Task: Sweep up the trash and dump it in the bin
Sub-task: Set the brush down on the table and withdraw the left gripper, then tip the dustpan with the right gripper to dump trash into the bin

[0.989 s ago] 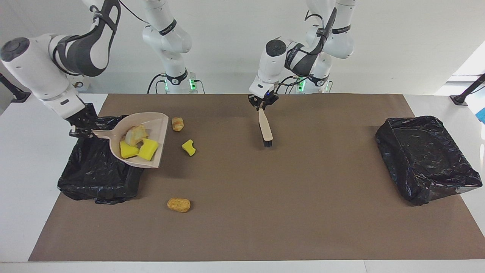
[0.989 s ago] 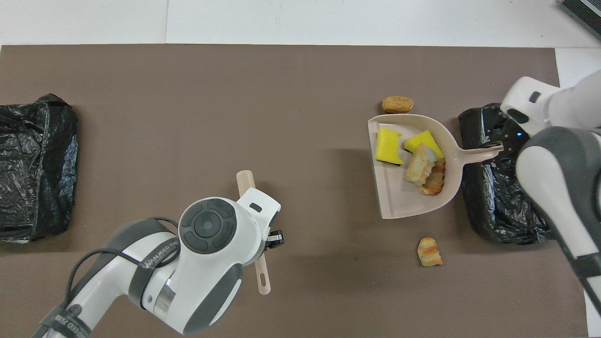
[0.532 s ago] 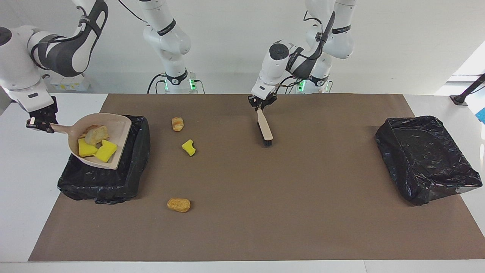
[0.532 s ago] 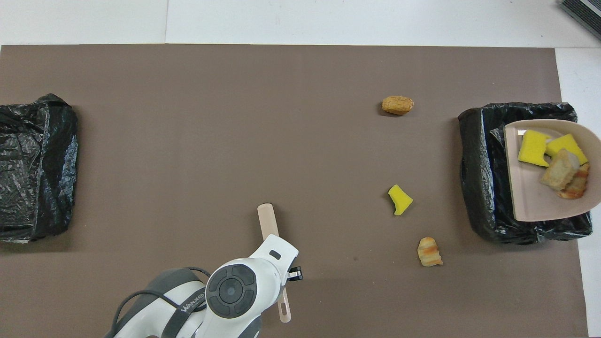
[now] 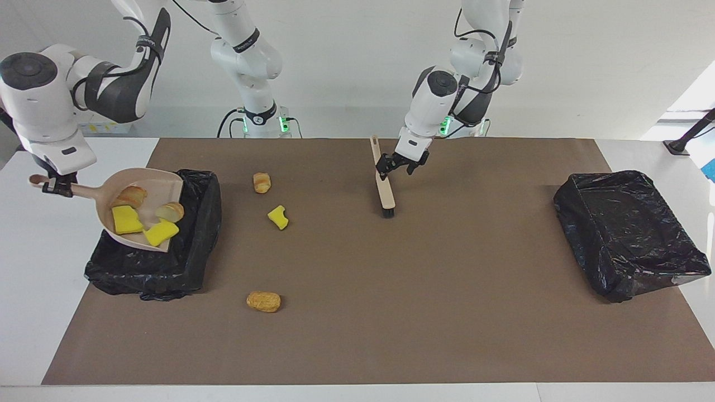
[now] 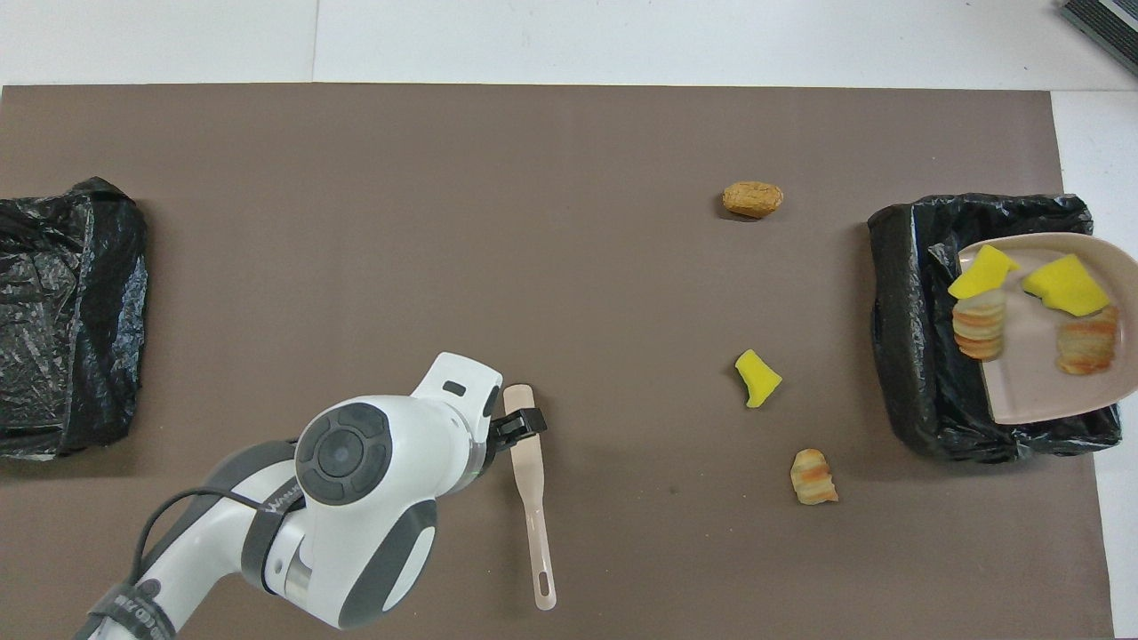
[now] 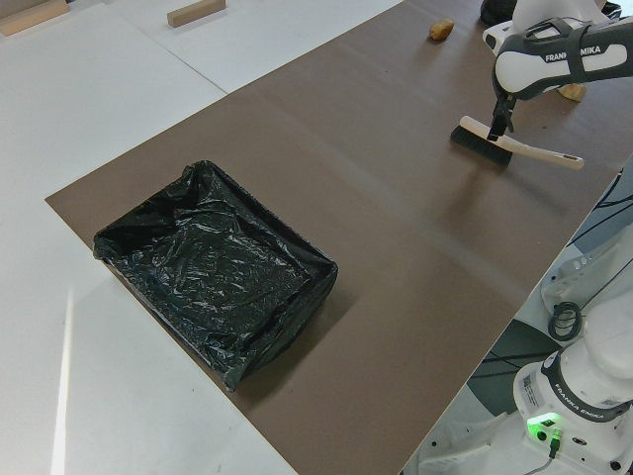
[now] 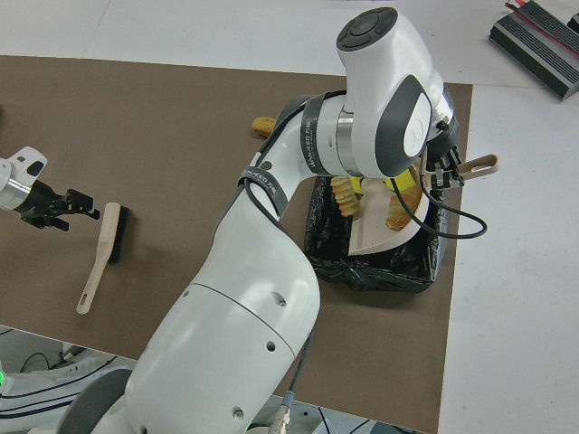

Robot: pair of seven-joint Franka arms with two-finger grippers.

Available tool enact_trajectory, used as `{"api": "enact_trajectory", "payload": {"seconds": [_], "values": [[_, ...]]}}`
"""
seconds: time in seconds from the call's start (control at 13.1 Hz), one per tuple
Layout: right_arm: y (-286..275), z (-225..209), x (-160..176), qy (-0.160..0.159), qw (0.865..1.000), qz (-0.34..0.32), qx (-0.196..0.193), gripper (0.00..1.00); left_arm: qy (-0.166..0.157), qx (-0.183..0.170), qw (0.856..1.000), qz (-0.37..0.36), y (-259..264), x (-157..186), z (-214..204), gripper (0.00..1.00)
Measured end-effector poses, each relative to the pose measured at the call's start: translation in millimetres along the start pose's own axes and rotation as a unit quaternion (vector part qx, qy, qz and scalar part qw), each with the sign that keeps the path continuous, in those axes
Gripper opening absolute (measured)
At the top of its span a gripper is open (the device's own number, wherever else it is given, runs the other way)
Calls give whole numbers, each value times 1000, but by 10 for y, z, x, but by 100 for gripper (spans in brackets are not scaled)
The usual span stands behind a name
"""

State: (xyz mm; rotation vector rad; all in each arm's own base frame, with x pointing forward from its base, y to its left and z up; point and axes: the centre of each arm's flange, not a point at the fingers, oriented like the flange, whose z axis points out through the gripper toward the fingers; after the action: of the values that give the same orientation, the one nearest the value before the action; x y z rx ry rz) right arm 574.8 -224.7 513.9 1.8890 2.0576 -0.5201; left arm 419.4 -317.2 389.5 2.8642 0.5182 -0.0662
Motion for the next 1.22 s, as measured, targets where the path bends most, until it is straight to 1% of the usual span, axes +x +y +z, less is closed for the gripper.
{"api": "enact_trajectory", "payload": {"seconds": [0.15, 0.3, 0.38, 0.46, 0.61, 0.84, 1.06, 1.22], "values": [[35, 1, 141, -16, 1000, 11, 7, 32, 24, -13, 1000, -14, 23, 414, -190, 100], [9, 31, 206, -25, 999, 23, 15, 32, 56, 0, 998, 8, -43, 810, -308, 100], [-3, 32, 219, -30, 999, 20, 16, 32, 61, 9, 998, 22, -71, 991, -360, 100], [-2, 11, 252, -39, 999, 21, 20, 32, 55, 20, 997, 43, -99, 1170, -430, 100], [10, -61, 345, -63, 997, 40, 28, 32, 32, 40, 995, 91, -211, 1516, -665, 100], [32, -167, 516, -84, 995, 43, 40, 32, 12, 52, 988, 142, -558, 1890, -1093, 100], [52, -278, 602, -111, 993, 28, 39, 32, -2, 55, 980, 190, -1028, 2080, -1597, 100], [72, -423, 783, -134, 990, 16, 44, 32, -6, 55, 977, 207, -1350, 2080, -1993, 100]]}}
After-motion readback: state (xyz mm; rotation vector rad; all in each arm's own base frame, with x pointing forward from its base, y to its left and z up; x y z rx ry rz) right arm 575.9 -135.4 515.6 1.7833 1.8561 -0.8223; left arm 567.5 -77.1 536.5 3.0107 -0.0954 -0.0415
